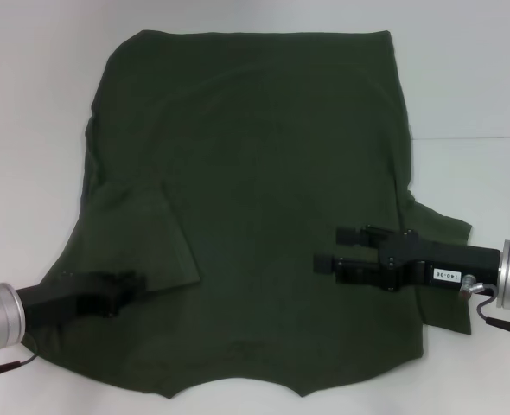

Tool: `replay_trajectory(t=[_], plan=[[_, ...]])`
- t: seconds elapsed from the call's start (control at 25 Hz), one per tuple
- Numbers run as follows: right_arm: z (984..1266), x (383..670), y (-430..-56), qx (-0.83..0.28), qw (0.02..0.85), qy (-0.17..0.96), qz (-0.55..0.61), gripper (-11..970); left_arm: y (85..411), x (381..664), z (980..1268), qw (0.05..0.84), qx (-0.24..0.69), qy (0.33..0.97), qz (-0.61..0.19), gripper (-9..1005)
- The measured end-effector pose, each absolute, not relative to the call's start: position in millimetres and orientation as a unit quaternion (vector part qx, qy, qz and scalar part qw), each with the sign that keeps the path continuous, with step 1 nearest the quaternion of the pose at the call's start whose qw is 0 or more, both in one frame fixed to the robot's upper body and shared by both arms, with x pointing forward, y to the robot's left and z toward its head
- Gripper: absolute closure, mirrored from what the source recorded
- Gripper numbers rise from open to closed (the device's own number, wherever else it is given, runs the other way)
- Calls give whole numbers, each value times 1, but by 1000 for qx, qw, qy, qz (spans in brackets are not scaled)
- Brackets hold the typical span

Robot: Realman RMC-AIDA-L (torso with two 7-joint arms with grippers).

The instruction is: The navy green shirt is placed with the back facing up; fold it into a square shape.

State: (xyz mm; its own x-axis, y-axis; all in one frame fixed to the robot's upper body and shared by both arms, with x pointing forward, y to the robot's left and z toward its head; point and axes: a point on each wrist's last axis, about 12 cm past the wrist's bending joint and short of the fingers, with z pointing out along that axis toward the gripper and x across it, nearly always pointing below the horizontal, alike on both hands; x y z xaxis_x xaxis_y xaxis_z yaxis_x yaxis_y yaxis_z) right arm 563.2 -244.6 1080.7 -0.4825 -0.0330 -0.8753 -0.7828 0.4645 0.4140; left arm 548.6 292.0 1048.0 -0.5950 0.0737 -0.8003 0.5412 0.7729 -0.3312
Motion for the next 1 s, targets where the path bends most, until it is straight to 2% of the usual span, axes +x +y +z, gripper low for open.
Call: replay_trajectory(t=[0.28,0.52,0.72,0.92,1.0], plan=[[1084,566,-251,-256,425,747,443,122,283,547,1063,420,208,817,-337,795],[1094,572,-271,-159,373,785,469,131,262,543,1078,444,274,755,-397,629],[1093,570,-300,-49,353,806,472,138,246,538,1077,470,335,706,-411,364],[1085,563,-325,31,342,822,455,145,237,533,1072,487,371,678,-407,170],[1082,560,-333,56,334,828,447,148,236,533,1070,492,376,673,-404,169]])
